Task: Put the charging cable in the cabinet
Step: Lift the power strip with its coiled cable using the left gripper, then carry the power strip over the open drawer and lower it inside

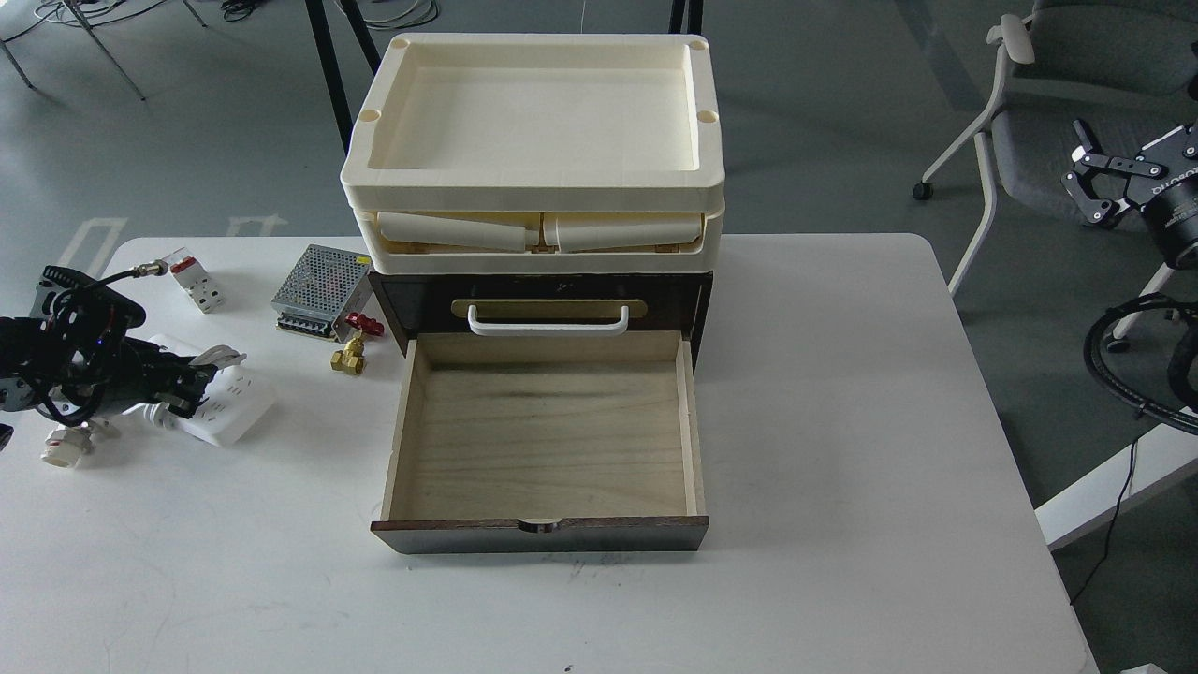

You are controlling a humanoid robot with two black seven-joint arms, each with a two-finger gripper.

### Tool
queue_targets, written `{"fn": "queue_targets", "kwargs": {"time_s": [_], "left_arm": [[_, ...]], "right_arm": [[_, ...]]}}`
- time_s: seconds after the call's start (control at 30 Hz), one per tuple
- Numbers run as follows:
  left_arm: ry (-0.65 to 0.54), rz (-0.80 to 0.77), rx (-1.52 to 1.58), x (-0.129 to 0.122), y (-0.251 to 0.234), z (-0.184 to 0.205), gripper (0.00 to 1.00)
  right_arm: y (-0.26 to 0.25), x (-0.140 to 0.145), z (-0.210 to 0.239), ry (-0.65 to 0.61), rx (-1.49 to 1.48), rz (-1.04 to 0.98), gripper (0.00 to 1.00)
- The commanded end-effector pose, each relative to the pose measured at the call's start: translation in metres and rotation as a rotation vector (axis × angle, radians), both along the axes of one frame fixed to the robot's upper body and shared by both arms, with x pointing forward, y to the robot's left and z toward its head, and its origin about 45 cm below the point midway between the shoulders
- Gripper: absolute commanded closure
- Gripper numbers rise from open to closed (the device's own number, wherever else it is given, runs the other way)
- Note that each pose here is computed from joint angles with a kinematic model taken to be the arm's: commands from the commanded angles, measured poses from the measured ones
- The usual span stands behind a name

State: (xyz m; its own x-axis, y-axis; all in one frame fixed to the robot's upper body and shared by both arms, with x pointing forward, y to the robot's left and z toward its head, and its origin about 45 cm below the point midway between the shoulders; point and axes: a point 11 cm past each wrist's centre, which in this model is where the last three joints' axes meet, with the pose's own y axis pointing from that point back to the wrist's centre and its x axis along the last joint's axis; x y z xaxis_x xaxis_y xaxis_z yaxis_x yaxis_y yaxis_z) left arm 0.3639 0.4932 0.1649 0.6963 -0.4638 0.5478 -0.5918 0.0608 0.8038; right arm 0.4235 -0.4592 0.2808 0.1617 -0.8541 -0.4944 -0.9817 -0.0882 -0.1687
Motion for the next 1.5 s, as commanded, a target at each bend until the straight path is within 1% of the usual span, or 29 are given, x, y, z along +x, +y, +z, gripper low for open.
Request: {"fn": "queue_targets", "kwargs": {"time_s": [0.0, 0.1, 0.2, 0.3, 0.37, 0.5, 0.7, 0.83, 0.97, 1.2, 1.27, 1.37, 1.47], "left_arm": [[-0.03, -0.01, 0.015, 0.004, 0.006, 0.026, 1.0], [-0.025, 0.001, 0.001, -0.013, 0.016, 0.068, 1.0], [0.008, 0.041, -0.139, -0.034, 0.0, 0.107, 1.0], [0.028, 0.059, -0.26, -0.055, -0.016, 0.132, 1.0], [0.04, 0.046, -0.331, -0.065, -0.032, 0.14, 1.0], [0.104, 0.037, -0.51, -0.082, -0.069, 0.146, 1.0], [0.182, 0.017, -0.81, -0.092, -0.127, 0.154, 1.0], [0.245, -0.015, -0.98, -0.088, -0.165, 0.149, 1.0], [0.303, -0.046, -1.107, -0.081, -0.2, 0.135, 1.0], [0.307, 0.002, -1.19, -0.055, -0.217, 0.098, 1.0], [0.313, 0.018, -1.197, -0.051, -0.217, 0.09, 1.0], [0.318, 0.076, -1.208, -0.05, -0.213, 0.068, 1.0], [0.34, 0.11, -1.226, -0.045, -0.219, 0.048, 1.0]], "right_arm": [[-0.001, 0.0, 0.0, 0.0, -0.001, -0.003, 0.0], [-0.002, -0.001, 0.0, 0.0, -0.001, -0.004, 0.0], [-0.003, -0.001, -0.002, 0.004, 0.002, -0.01, 0.0], [-0.003, -0.001, -0.002, 0.004, 0.002, -0.01, 0.0], [-0.003, -0.001, -0.002, 0.004, 0.002, -0.01, 0.0], [-0.003, -0.001, -0.002, 0.004, 0.002, -0.01, 0.0], [-0.007, -0.002, -0.004, 0.011, -0.002, -0.022, 0.0], [-0.009, -0.003, -0.006, 0.015, -0.003, -0.025, 0.0], [-0.009, -0.003, -0.007, 0.017, -0.002, -0.027, 0.0], [-0.01, -0.004, -0.006, 0.017, -0.003, -0.028, 0.0], [-0.01, -0.004, -0.007, 0.019, -0.004, -0.028, 0.0], [-0.014, -0.005, -0.009, 0.025, -0.007, -0.041, 0.0], [-0.015, -0.005, -0.01, 0.027, -0.006, -0.044, 0.0]]}}
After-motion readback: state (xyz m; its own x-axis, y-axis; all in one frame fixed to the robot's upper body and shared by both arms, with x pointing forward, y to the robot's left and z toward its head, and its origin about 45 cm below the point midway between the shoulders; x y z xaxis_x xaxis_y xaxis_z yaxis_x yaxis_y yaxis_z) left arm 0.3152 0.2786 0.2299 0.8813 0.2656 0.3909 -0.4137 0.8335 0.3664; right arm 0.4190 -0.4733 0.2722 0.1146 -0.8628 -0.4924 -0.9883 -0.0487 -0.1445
